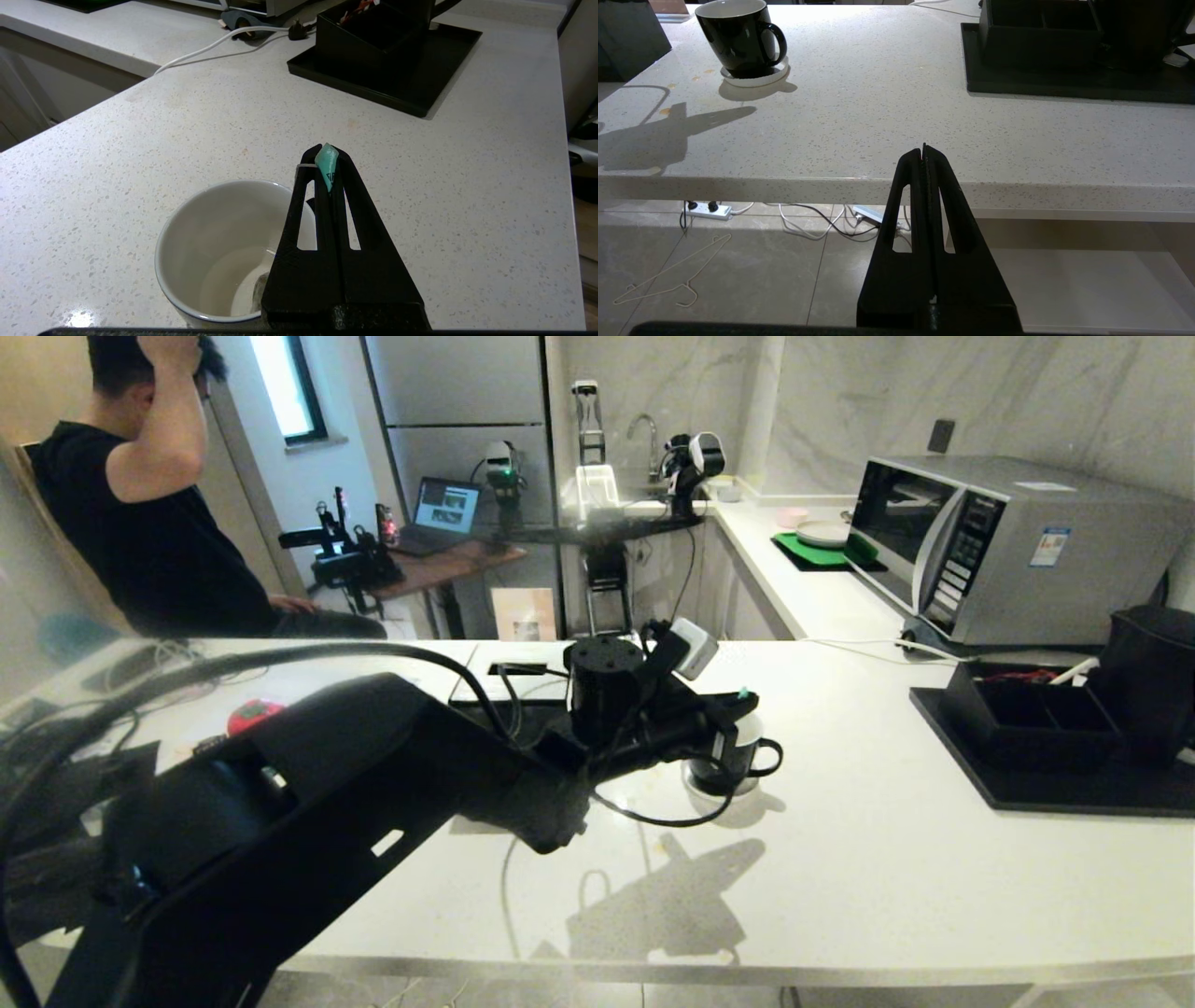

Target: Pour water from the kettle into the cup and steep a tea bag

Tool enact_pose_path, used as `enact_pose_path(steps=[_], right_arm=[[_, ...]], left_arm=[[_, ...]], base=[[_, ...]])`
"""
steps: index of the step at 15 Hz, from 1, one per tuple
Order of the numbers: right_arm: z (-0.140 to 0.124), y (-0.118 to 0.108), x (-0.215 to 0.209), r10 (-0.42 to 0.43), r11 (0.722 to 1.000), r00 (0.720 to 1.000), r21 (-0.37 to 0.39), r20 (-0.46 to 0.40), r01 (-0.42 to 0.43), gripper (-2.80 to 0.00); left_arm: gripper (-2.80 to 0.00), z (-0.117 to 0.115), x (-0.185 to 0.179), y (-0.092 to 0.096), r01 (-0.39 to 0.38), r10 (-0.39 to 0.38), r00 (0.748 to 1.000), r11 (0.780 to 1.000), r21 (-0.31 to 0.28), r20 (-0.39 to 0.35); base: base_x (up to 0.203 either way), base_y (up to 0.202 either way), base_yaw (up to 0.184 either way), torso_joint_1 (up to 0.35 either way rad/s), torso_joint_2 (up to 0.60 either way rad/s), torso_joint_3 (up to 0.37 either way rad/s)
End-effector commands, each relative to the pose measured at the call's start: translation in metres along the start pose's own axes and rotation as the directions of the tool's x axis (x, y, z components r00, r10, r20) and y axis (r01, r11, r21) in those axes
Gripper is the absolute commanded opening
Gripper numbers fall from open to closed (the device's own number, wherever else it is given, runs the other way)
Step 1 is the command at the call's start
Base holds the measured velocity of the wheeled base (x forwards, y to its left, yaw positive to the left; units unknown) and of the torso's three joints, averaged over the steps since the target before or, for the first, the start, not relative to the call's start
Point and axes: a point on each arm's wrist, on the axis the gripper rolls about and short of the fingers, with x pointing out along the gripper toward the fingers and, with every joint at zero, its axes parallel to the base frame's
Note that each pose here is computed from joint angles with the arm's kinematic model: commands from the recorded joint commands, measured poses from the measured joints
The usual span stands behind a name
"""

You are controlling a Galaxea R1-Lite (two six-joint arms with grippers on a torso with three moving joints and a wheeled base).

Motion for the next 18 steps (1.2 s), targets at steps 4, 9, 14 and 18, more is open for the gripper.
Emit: enact_pose_path(steps=[4,9,14,18], right_arm=[[0.0,0.0,0.0,0.0,1.0,1.0,0.0,0.0,0.0,-2.8],[0.0,0.0,0.0,0.0,1.0,1.0,0.0,0.0,0.0,-2.8],[0.0,0.0,0.0,0.0,1.0,1.0,0.0,0.0,0.0,-2.8],[0.0,0.0,0.0,0.0,1.0,1.0,0.0,0.0,0.0,-2.8]], left_arm=[[-2.8,0.01,-0.003,-0.002,-0.032,0.032,0.999,0.999,0.007,0.021],[-2.8,0.037,-0.011,-0.003,-0.037,0.031,0.997,0.996,0.08,0.068],[-2.8,0.068,-0.024,0.002,-0.063,0.049,0.99,0.992,0.11,0.13],[-2.8,0.084,-0.03,0.0,-0.063,0.041,0.985,0.99,0.126,0.166]], base=[[0.0,0.0,0.0,0.0,0.0,0.0],[0.0,0.0,0.0,0.0,0.0,0.0],[0.0,0.0,0.0,0.0,0.0,0.0],[0.0,0.0,0.0,0.0,0.0,0.0]])
